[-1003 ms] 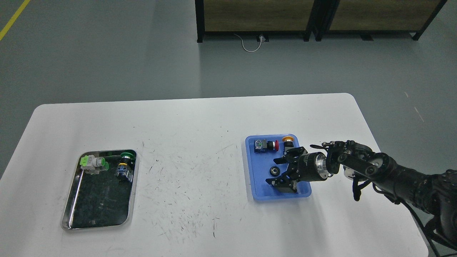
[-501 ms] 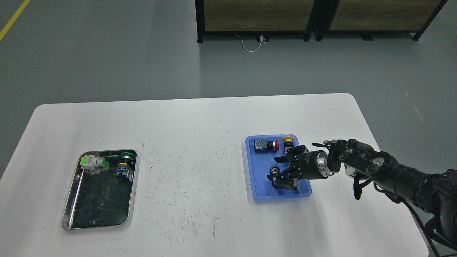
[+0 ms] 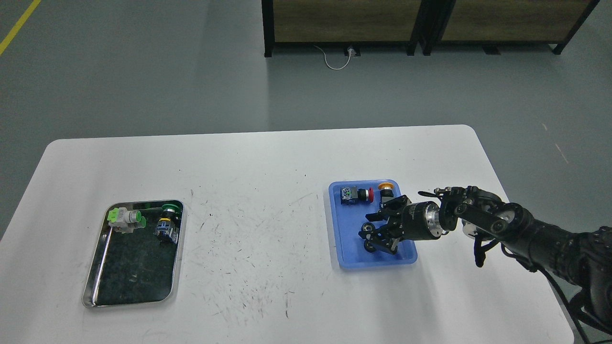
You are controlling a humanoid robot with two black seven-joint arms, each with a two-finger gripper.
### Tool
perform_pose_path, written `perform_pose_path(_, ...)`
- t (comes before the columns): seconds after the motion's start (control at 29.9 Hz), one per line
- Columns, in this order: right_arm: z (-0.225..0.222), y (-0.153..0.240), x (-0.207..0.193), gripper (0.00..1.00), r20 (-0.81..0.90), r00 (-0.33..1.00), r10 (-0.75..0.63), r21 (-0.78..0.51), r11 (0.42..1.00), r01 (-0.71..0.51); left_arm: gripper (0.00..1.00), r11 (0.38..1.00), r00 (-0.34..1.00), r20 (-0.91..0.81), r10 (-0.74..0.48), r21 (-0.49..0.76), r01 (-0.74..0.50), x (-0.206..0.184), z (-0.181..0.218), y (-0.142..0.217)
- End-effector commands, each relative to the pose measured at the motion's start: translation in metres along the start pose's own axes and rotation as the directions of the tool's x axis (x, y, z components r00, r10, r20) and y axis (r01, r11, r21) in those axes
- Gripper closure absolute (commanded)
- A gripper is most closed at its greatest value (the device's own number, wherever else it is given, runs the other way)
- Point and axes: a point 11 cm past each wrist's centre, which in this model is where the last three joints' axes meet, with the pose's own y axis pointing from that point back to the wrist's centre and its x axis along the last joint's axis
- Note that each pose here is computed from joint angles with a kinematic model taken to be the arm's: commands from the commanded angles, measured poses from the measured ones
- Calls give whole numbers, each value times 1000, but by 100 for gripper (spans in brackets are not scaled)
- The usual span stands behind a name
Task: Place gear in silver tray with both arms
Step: 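Lower the right gripper and close it on the black gear, then carry the gear out of the blue tray and release it on the table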
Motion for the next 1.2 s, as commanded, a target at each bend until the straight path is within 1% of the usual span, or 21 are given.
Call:
perform_pose_path(0.0,0,0,0,58,-2,1000,0,-2,1000,0,2,1000,1000,1,3,1,-3,1,0,1)
perform_pose_path(0.1,1,0,0,64,-2,1000,-1,-2,1000,1,2,1000,1000,2,4,1,-4,2,0,2)
perform_pose_path(0.27,0,1,0,72,-3,1000,0,0,1000,0,2,1000,1000,2,4,1,-4,2,0,2)
perform_pose_path(0.53,0,3,2,74,0,1000,4,10,1000,-4,2,1000,1000,3,5,9,-5,2,-3,2)
perform_pose_path(0.7,-12,5,6,74,11,1000,17,53,998,-17,2,1000,1000,3,5,9,-5,2,-3,2)
perform_pose_path(0.84,-32,5,8,74,-5,1000,12,100,995,-11,2,1000,1000,2,5,9,-5,2,-3,2)
perform_pose_path(1.0,-74,5,15,73,-77,997,8,147,989,4,2,1000,1000,2,5,10,-5,2,-4,2)
perform_pose_path(1.17,-109,-13,-1,72,-164,985,-47,155,985,73,2,1000,1000,1,4,13,-4,1,-5,1)
